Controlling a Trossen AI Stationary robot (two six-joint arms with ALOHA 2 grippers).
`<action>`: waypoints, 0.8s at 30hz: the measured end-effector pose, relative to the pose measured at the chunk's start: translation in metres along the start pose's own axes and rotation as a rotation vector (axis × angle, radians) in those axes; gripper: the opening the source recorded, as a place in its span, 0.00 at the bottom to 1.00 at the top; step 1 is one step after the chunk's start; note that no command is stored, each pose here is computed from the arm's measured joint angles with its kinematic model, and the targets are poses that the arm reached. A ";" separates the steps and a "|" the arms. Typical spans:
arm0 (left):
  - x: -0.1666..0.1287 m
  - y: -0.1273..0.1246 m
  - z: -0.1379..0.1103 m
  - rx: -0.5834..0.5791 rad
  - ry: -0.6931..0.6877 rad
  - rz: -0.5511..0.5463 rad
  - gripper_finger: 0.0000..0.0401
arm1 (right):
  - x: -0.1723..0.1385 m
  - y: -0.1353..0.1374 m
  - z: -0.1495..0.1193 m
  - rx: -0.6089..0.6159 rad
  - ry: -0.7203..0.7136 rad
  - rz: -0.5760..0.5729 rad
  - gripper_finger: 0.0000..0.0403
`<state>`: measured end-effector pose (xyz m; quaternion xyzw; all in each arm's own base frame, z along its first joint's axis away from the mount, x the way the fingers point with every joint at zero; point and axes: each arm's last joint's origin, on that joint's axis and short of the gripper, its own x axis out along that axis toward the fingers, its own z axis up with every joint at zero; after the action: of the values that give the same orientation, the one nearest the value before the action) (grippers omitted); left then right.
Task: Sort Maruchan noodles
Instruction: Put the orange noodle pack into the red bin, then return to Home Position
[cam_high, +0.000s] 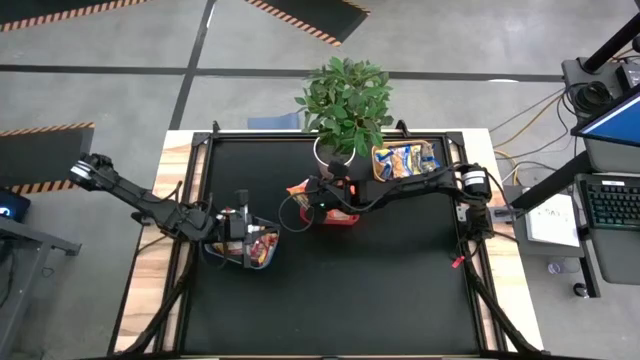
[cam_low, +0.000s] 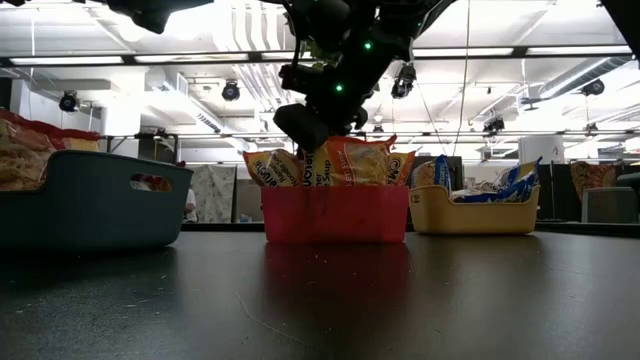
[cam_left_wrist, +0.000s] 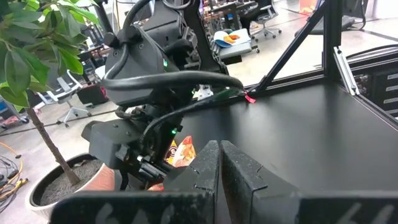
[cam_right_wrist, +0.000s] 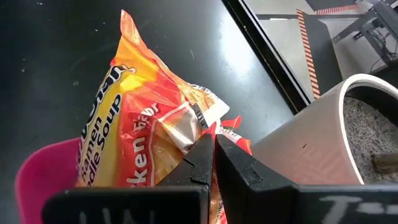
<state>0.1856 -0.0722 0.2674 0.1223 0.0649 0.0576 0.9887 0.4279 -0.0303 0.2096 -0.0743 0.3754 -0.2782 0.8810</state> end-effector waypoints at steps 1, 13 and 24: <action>0.000 0.000 0.000 0.000 0.000 0.000 0.00 | -0.002 -0.001 0.001 0.004 -0.001 0.002 0.03; 0.000 0.000 -0.002 0.008 0.017 -0.004 0.00 | -0.062 0.002 0.017 -0.051 -0.116 0.070 0.03; -0.008 0.001 -0.023 -0.014 0.038 -0.021 0.00 | -0.119 0.004 -0.043 -0.092 -0.230 0.174 0.03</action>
<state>0.1744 -0.0673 0.2462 0.1136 0.0844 0.0498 0.9887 0.3324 0.0415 0.2519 -0.1135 0.2893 -0.1730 0.9346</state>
